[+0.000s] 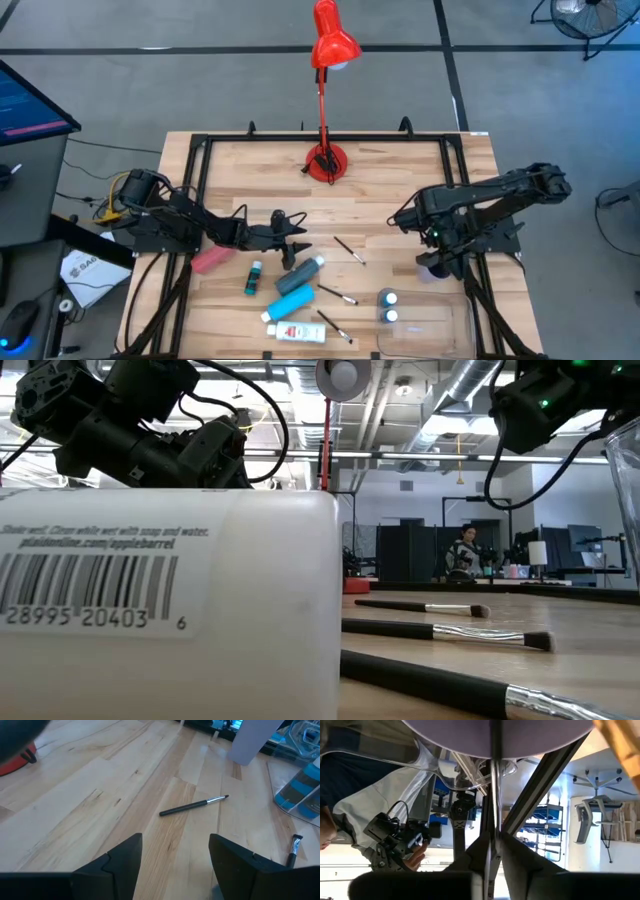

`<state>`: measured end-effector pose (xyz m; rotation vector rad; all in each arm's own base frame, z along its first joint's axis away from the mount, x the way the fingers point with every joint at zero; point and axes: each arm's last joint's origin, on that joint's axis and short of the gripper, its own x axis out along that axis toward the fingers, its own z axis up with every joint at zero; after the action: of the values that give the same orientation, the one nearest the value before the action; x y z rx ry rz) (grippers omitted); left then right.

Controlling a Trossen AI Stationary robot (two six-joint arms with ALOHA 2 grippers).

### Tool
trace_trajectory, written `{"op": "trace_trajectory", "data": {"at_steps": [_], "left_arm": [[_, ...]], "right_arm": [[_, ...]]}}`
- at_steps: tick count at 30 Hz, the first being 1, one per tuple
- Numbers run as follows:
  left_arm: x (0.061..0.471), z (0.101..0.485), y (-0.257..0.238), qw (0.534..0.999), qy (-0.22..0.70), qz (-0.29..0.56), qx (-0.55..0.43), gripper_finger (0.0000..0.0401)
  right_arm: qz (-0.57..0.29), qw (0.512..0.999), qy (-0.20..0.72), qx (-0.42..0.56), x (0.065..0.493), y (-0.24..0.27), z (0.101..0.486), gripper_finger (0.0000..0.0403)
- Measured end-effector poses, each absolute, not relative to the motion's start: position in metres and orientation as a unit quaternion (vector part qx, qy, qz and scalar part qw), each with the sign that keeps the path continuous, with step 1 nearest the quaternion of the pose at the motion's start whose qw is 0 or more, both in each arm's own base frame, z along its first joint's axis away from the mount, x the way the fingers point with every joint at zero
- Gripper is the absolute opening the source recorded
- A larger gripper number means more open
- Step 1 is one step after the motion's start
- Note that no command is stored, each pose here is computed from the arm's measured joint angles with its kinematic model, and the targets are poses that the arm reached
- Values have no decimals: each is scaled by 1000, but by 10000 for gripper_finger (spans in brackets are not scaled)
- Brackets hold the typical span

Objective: Pick & Place Paint Supplies
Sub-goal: Put the black silver paint brush into the purple cup

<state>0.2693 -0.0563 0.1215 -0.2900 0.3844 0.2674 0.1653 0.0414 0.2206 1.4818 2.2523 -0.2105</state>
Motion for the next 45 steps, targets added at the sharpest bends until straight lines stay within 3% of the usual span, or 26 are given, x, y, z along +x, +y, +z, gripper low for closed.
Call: {"op": "trace_trajectory", "data": {"at_steps": [12, 20, 28, 39, 45], "left_arm": [[269, 121, -56, 962, 190, 132, -143, 208], [269, 121, -56, 962, 190, 132, -143, 208], [269, 121, -56, 962, 190, 132, -144, 208], [269, 121, -56, 962, 189, 133, -147, 208], [270, 122, -56, 961, 185, 134, -158, 208]], "right_arm": [[-70, 225, 810, 537, 168, 41, 225, 94], [-32, 282, 786, 549, 187, 38, 255, 98], [-34, 477, 726, 494, 209, 12, 296, 98], [-82, 720, 605, 329, 233, -3, 343, 98], [0, 832, 505, 229, 257, 9, 353, 98]]}}
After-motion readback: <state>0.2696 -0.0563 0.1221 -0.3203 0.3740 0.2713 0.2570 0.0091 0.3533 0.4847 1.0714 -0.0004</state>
